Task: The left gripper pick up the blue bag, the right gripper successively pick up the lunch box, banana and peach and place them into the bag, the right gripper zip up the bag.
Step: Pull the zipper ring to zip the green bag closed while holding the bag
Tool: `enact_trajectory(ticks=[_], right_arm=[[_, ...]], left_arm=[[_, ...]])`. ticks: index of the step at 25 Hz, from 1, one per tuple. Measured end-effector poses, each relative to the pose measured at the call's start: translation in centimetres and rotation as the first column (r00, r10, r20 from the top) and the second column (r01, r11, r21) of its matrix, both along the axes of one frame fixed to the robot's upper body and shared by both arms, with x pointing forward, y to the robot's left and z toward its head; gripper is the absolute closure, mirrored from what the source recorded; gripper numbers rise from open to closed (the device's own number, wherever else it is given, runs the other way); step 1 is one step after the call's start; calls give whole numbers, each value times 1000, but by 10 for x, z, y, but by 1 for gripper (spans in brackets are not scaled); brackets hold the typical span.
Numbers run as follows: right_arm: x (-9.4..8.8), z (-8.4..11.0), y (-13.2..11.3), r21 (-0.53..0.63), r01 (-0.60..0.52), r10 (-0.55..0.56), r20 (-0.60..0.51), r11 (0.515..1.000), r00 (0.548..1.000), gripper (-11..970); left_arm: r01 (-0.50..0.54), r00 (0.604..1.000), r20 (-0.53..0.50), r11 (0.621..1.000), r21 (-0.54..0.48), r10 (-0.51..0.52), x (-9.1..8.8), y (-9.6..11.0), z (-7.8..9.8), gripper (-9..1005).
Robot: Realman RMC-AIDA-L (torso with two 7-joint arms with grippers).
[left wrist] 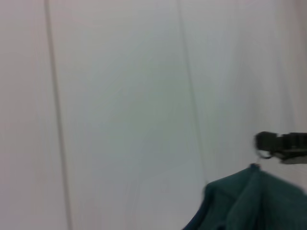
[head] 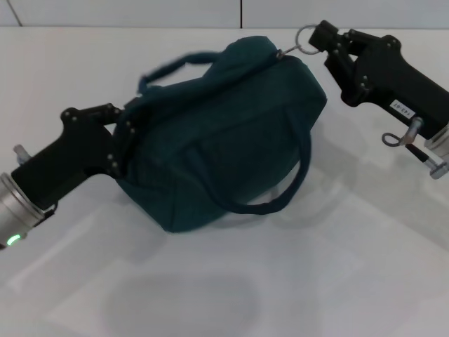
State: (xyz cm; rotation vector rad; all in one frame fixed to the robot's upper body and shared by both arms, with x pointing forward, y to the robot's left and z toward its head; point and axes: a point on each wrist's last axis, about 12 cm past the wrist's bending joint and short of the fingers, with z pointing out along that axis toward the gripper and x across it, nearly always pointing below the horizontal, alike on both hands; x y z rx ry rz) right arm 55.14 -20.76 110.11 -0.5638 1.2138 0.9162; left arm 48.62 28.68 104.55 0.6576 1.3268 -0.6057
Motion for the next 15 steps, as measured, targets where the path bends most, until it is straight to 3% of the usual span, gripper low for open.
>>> enact_trajectory(ticks=[9,11,15], right_arm=[[0,-7,-11,26,37,-35,-62,999,997,939],[0,-7,-11,27,37,-35,-65,999,997,939],[-1,-8,-9,27,31,-29,-68,999,997,939]], left_arm=[[-56,998,-36,998,-28,55,8,10,3,921],[-93,996,-22,994,-57,91,5,7,2,917],[-258,964,41,959,-121,264,-6,3,-4,908]])
